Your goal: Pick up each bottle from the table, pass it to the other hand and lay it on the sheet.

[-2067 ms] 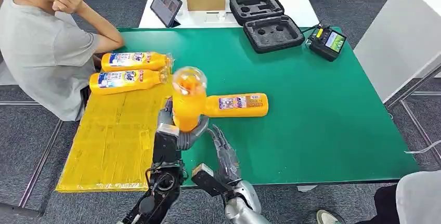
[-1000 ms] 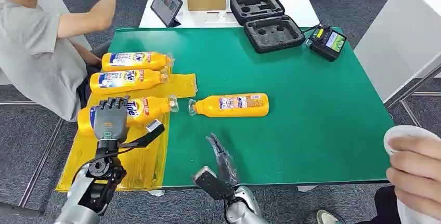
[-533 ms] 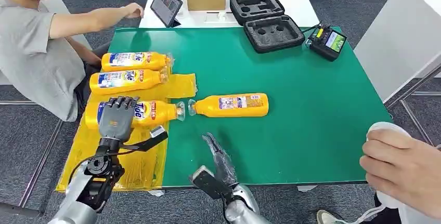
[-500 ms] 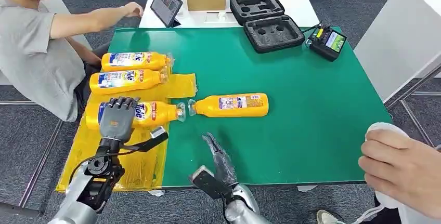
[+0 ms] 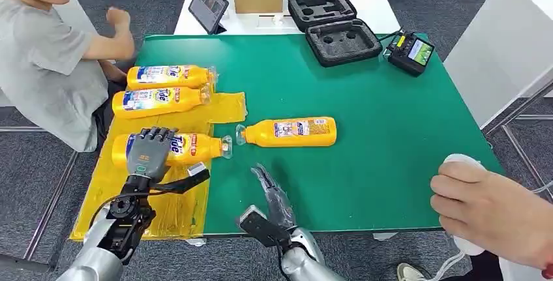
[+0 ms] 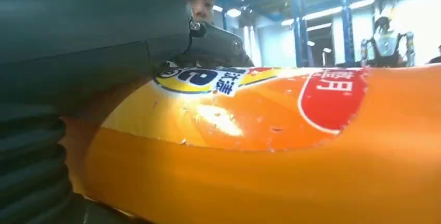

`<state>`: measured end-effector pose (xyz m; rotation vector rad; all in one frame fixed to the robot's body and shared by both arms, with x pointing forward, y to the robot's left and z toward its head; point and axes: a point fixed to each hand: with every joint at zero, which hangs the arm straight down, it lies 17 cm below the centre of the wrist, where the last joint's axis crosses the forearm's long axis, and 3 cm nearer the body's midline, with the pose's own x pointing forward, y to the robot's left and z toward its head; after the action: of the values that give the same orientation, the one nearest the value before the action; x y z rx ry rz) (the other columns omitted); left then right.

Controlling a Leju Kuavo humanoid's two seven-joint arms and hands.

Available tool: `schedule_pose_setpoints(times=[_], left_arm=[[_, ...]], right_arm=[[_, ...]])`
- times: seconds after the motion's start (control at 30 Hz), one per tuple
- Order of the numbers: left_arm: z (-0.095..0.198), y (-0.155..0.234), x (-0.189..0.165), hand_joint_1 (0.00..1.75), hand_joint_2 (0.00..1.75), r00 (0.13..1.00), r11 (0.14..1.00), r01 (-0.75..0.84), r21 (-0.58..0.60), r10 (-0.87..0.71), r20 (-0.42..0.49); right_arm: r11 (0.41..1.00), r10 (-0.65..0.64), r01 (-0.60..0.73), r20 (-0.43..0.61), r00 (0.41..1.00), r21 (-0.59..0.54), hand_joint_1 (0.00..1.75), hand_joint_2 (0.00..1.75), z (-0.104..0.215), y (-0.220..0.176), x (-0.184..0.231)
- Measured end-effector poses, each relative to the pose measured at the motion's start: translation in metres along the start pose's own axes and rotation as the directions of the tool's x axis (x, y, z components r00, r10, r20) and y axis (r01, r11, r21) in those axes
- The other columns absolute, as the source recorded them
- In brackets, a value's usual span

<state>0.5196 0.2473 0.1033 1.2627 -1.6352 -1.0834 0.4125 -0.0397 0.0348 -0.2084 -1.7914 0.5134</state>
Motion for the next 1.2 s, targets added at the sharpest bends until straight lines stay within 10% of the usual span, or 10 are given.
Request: schedule_pose_setpoints(times=[1.0,1.2], left_arm=[[0.007,-0.026,-0.004,1.75,1.75,0.999,0.996,-0.041,-0.077,0.041,-0.010],[0.007,-0.030,-0.006,1.31,1.75,0.999,0.995,-0.045,-0.092,0.042,-0.025]], right_arm=[[0.960,-0.073,0.120,0.185,0.980,-0.253,0.00,1.75,-0.019,-0.081,0.063],[0.952,-0.076,0.133,0.209,0.975,-0.275,0.00,1.75,-0.016,-0.093,0.068]])
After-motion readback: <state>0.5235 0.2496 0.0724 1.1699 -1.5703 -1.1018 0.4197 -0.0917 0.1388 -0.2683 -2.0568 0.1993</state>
